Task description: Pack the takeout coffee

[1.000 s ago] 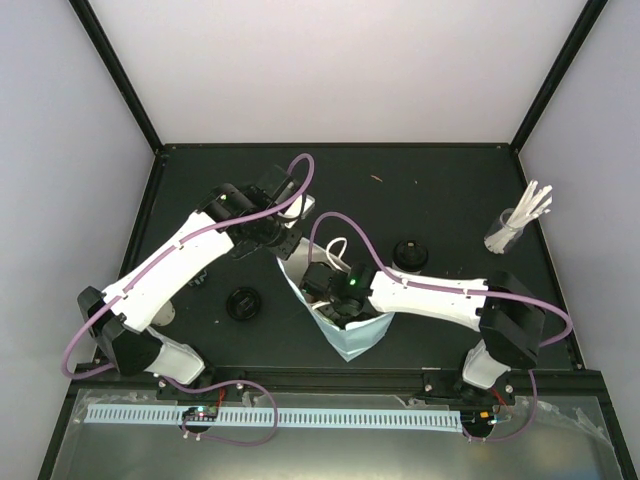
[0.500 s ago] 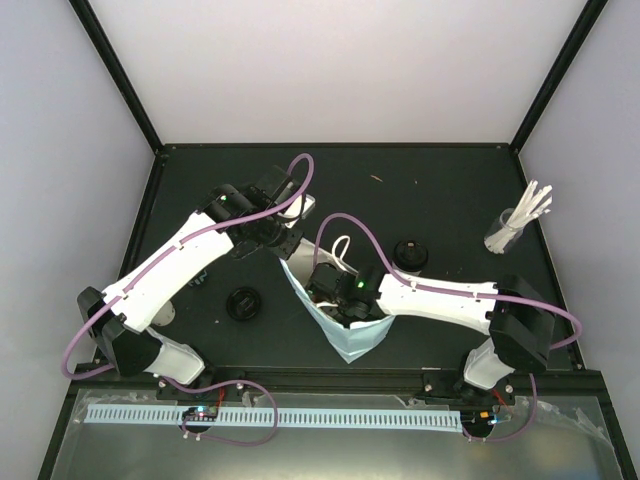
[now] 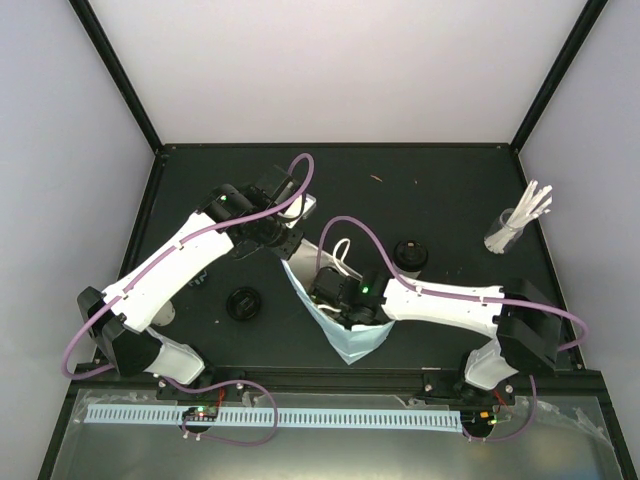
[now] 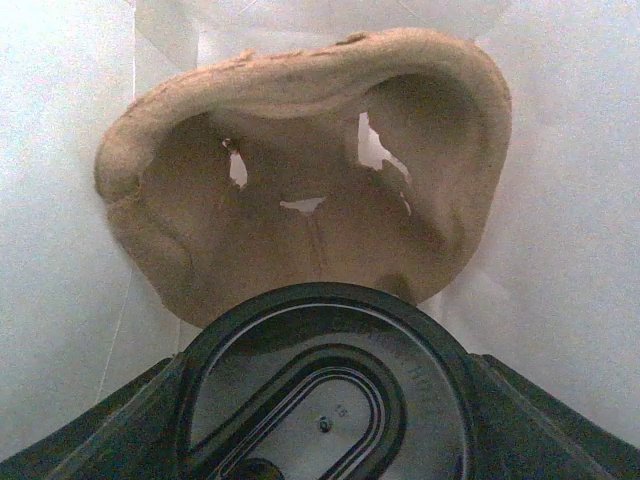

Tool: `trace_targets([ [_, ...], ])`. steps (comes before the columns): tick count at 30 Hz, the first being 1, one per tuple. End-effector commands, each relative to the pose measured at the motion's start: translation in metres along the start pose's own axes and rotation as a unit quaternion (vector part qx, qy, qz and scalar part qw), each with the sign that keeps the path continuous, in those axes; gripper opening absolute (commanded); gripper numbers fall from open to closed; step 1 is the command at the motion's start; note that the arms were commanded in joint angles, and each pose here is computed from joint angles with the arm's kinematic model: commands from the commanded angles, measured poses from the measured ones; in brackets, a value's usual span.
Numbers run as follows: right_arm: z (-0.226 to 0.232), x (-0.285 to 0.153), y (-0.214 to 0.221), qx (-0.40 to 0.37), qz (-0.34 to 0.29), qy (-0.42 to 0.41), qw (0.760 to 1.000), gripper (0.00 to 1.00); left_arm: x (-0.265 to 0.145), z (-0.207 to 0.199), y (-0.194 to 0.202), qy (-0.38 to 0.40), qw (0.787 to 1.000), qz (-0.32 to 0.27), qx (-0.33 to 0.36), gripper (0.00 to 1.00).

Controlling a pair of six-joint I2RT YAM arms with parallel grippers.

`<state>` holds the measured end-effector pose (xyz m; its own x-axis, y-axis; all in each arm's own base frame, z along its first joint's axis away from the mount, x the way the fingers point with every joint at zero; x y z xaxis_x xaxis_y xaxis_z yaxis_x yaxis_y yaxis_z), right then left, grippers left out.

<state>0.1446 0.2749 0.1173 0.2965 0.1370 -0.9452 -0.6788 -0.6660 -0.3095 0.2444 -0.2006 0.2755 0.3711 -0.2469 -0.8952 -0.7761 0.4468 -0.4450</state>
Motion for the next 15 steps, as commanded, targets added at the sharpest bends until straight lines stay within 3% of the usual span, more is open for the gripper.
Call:
trace_targets([
  [1, -0.014, 0.027, 0.116, -0.015, 0.245, 0.034, 0.969, 0.37, -0.011, 0.021, -0.016, -0.048, 0.998, -0.048, -0.016, 0.02],
  [15, 0.012, 0.04, 0.14, -0.013, 0.264, -0.002, 0.965, 0.36, -0.01, 0.017, -0.015, -0.031, 0.998, -0.049, -0.017, 0.02],
])
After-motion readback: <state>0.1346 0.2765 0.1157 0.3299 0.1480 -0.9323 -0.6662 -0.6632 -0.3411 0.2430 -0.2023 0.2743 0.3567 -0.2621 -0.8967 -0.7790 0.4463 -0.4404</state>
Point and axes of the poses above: each gripper's point midway between its finger pads, its own x axis out along the fingers, its own z axis along the line the jaws close on, y = z × x, the point moved 4 cm from there along -x, back along the fingers, and after that the axes turned 2 degrees about -x, right-handed, at the moved point
